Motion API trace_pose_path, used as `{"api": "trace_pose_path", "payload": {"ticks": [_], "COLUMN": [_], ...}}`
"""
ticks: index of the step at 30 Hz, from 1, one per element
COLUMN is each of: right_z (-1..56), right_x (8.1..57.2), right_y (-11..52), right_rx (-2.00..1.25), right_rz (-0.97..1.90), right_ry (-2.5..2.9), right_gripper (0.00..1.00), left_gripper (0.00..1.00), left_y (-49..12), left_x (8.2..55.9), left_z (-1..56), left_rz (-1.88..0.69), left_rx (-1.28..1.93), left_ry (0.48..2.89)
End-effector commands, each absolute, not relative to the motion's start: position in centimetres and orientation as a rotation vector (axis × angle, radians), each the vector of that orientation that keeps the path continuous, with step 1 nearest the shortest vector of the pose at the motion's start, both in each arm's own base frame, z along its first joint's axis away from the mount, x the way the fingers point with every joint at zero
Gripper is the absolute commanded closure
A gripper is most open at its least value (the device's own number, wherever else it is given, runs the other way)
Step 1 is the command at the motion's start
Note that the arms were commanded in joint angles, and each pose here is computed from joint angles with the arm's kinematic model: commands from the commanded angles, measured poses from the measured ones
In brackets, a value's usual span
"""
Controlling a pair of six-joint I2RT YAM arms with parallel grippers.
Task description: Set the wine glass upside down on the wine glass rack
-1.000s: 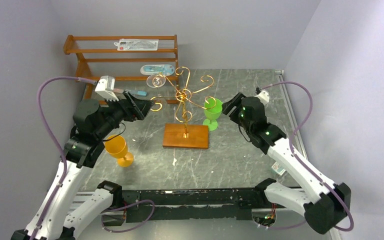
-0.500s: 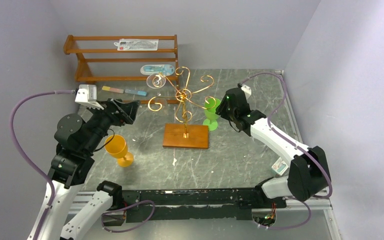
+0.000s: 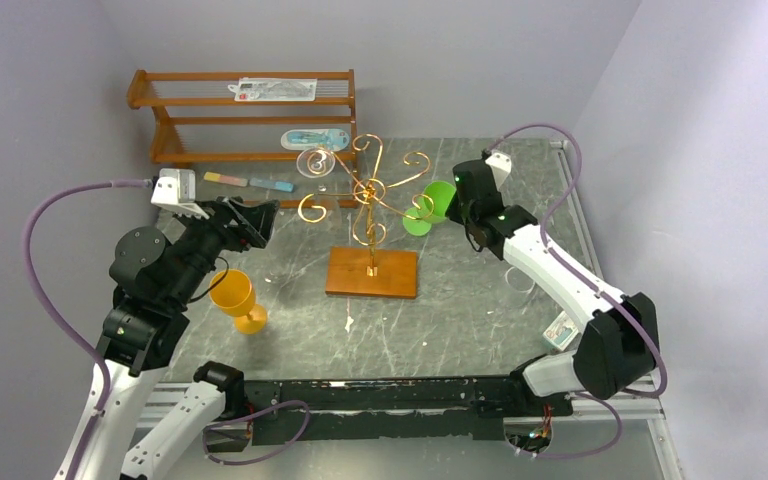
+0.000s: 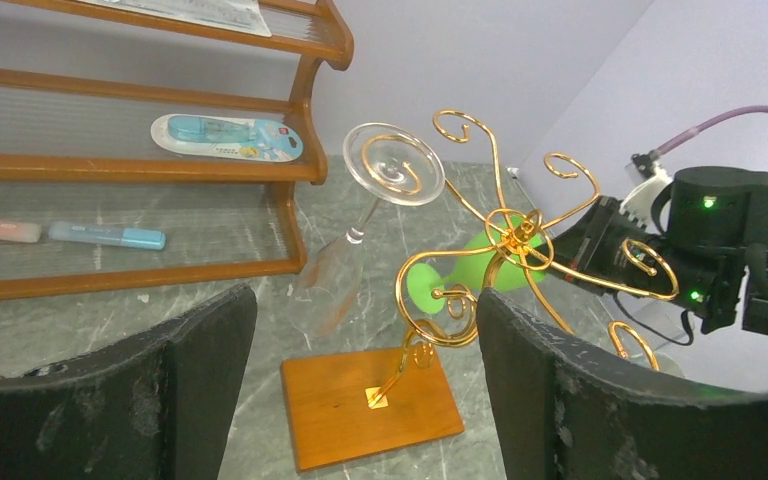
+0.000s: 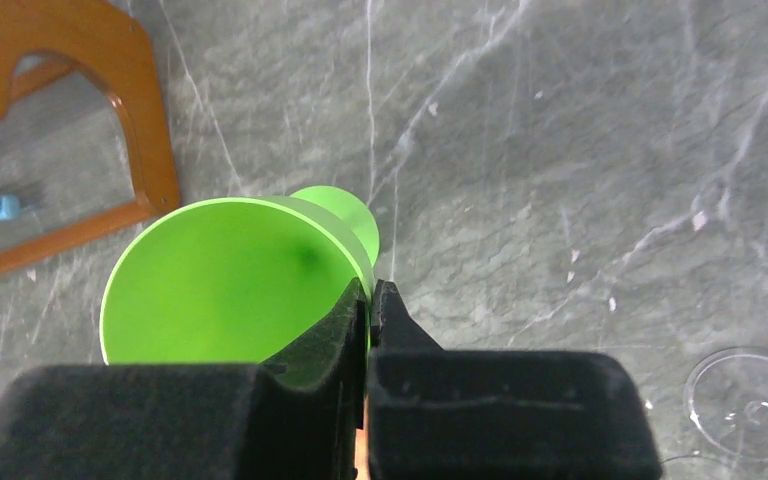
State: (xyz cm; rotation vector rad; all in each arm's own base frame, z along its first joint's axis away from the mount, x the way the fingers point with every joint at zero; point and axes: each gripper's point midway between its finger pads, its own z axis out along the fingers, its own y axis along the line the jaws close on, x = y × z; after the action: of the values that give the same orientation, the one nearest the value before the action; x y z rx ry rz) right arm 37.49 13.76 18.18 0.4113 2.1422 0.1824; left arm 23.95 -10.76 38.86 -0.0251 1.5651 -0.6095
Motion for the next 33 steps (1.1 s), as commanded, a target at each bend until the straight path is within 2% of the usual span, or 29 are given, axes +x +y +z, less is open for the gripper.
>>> {"api": "trace_pose_path", "payload": {"ticks": [1, 8, 12, 17, 25, 33], "right_z": [21.1, 25.2, 30.1, 36.4, 42.5, 46.7], "right_x": [37.8, 37.6, 36.5, 34.3, 29.9, 26.4], "right_y": [11.4, 11.2, 10.4, 9.1, 9.2, 12.4], "right_rx": [0.442, 0.462, 0.525, 0.617, 0.579, 0.315], "right_rz": [0.079, 0.168, 0.279, 0.444, 0.740, 0.951], "right_ry": [2.055, 1.915, 1.732, 1.508, 1.222, 1.084], "right_gripper": [1.00, 1.00, 1.00, 1.00, 1.00, 1.00], "left_gripper": [0.16, 0.13, 0.06, 0.06, 0.06, 0.12], "left_y": [-10.0, -10.4, -10.4, -10.8, -15.0, -19.6], "left_x": [23.7, 23.4, 23.2, 23.4, 23.9, 23.0], "left_z": [40.9, 41.4, 42.1, 43.0, 45.8, 49.2], "left_rz": [-0.575, -0.608, -0.653, -0.702, -0.985, -1.412], "left_rx": [-0.023, -0.019, -0.069, -0.107, -0.063, 0.007], "left_ry": [1.505, 1.501, 1.492, 1.489, 1.454, 1.341]}}
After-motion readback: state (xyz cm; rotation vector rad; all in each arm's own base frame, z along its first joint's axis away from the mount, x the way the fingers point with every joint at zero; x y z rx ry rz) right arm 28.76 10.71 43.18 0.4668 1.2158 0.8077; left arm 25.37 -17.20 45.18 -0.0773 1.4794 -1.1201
